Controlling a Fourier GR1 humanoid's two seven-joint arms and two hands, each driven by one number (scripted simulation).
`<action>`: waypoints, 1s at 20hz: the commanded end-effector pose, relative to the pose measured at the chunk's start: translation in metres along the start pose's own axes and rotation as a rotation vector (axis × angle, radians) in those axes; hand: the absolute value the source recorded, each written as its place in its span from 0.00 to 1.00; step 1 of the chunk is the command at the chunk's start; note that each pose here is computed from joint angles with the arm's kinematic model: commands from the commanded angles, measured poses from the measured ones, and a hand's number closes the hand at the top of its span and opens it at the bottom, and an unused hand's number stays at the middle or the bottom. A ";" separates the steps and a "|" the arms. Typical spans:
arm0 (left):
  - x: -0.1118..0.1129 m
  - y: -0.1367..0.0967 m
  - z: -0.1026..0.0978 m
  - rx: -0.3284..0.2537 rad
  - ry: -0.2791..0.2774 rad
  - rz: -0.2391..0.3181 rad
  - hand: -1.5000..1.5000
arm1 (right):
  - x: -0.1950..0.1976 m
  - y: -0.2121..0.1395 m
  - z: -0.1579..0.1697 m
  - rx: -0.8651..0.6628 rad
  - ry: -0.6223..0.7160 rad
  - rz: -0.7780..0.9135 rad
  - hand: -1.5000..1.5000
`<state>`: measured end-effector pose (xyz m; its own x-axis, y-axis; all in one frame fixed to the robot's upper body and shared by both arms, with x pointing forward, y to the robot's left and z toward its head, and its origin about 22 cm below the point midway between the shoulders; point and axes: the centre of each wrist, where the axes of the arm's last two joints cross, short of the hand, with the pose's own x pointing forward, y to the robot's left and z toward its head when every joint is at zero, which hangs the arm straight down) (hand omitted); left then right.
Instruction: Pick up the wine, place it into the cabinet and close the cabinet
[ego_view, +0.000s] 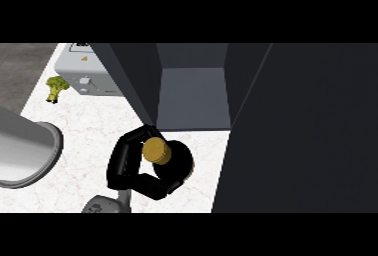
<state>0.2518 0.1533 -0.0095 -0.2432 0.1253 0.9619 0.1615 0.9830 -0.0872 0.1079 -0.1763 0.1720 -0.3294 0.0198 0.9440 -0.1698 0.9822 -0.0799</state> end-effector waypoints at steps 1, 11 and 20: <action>0.012 -0.004 -0.010 0.016 0.008 -0.046 1.00 | 0.043 -0.008 0.022 0.002 -0.044 -0.084 0.00; -0.009 -0.008 -0.067 -0.008 0.022 -0.100 1.00 | 0.050 -0.011 0.031 0.026 -0.050 -0.113 0.00; -0.009 -0.029 -0.108 -0.023 0.045 -0.083 1.00 | 0.038 -0.011 0.025 0.029 -0.063 -0.113 0.00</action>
<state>0.3346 0.1205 0.0009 -0.2117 0.0332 0.9768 0.1593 0.9872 0.0010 0.1063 -0.1839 0.1660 -0.3602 0.0389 0.9321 -0.1573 0.9823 -0.1018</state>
